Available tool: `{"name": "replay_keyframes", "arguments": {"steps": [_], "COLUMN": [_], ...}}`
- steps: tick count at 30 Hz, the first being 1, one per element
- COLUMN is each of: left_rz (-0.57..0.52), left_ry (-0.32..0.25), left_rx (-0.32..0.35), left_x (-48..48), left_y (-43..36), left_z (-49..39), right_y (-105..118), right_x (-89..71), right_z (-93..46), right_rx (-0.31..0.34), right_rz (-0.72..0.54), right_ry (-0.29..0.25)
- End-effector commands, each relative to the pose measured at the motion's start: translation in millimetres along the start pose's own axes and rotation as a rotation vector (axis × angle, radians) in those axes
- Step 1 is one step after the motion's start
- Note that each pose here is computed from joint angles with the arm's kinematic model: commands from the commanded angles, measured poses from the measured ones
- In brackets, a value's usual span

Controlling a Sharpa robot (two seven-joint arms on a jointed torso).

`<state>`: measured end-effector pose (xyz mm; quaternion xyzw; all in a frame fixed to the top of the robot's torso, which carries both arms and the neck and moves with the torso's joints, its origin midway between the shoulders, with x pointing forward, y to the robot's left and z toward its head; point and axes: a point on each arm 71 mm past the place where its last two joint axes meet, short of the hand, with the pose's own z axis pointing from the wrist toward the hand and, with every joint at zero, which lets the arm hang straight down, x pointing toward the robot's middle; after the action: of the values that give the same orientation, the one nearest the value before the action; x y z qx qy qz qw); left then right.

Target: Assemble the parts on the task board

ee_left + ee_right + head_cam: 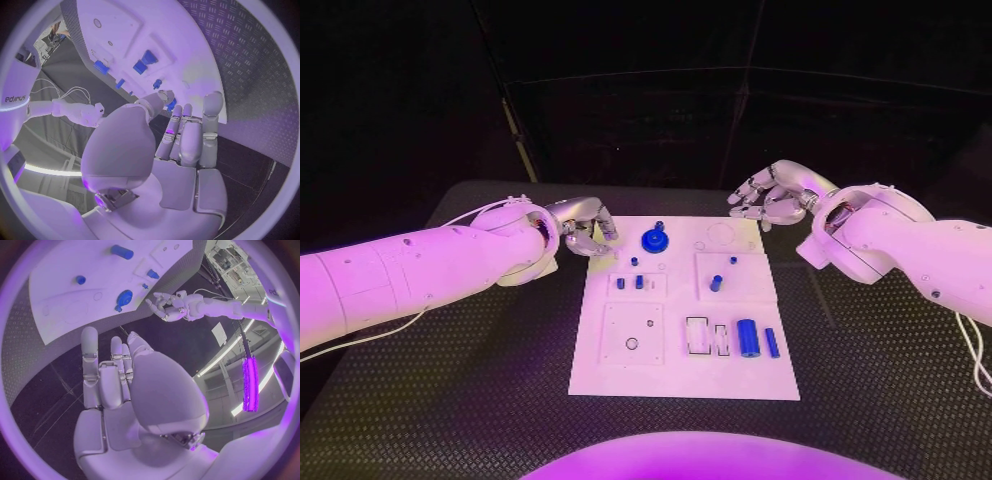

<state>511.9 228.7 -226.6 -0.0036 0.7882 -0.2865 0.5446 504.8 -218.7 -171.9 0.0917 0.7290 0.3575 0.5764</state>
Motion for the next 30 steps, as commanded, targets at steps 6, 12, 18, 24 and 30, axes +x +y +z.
{"name": "replay_keyframes", "arguments": {"steps": [6,12,18,24,30], "left_rz": [-0.525,-0.845,-1.004,-1.056,-1.067], "left_ry": [-0.138,-0.087,-0.073,-0.06,-0.055], "left_rx": [0.091,0.169,0.239,0.263,0.273], "left_x": [-21.5,-19.3,-18.2,-16.4,-15.7], "left_y": [2.6,-6.2,-16.4,-22.3,-24.8], "left_z": [-15.1,-20.3,-23.0,-24.6,-25.5], "right_y": [-2.9,-7.5,-6.5,-6.5,-11.3], "right_x": [19.0,36.0,50.5,59.8,68.4], "right_z": [-11.3,-18.2,-20.8,-18.4,-16.4], "right_rx": [-0.104,-0.142,-0.173,-0.19,-0.181], "right_rz": [-0.374,-0.493,-0.589,-0.628,-0.615], "right_ry": [0.061,0.064,0.041,0.059,0.094]}}
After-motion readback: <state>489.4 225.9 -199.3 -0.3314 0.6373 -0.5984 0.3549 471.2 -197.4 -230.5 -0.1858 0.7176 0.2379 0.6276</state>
